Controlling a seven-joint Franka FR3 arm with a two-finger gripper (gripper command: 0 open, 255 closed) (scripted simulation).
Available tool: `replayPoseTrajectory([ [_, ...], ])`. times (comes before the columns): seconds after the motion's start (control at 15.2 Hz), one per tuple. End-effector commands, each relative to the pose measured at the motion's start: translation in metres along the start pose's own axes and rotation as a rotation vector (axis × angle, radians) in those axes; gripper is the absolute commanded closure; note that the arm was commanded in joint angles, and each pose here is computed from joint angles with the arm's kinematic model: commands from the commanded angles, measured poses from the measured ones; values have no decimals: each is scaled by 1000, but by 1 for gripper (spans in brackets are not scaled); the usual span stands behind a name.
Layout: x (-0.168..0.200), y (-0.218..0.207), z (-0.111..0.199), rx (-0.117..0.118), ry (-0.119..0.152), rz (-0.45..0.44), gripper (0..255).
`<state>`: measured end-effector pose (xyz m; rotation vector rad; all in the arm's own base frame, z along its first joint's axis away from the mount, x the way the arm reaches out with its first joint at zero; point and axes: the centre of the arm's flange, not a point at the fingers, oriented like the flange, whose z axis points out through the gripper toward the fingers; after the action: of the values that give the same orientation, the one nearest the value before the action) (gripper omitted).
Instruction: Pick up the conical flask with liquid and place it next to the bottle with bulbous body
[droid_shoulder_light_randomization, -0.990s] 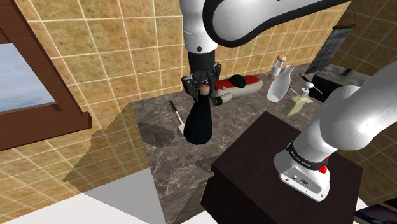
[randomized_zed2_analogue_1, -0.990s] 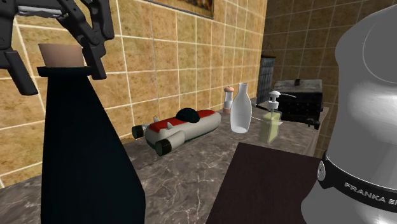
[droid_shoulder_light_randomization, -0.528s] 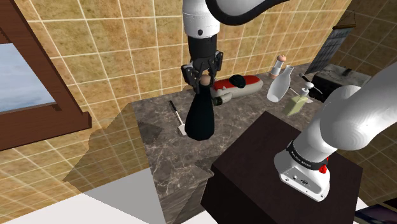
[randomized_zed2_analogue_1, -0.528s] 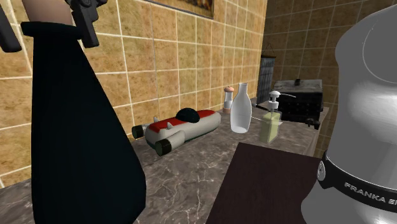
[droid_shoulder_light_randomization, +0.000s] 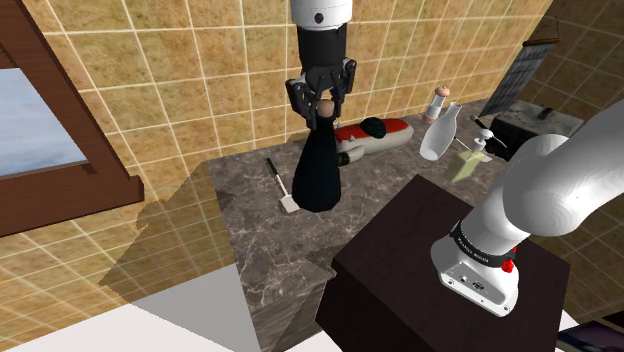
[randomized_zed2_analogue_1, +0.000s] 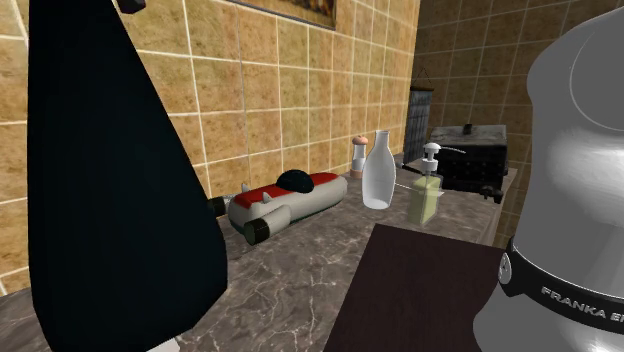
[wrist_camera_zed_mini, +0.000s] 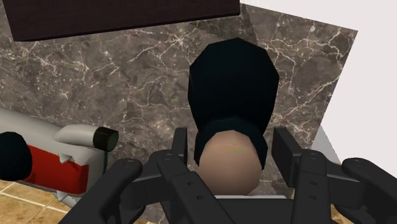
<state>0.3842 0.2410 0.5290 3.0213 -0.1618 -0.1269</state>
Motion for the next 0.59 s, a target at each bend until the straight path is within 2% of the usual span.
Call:
replayPoseTrajectory([
  [0.0,0,1,-13,1,1,0,255],
  [0.53,-3,6,-55,1,1,0,255],
])
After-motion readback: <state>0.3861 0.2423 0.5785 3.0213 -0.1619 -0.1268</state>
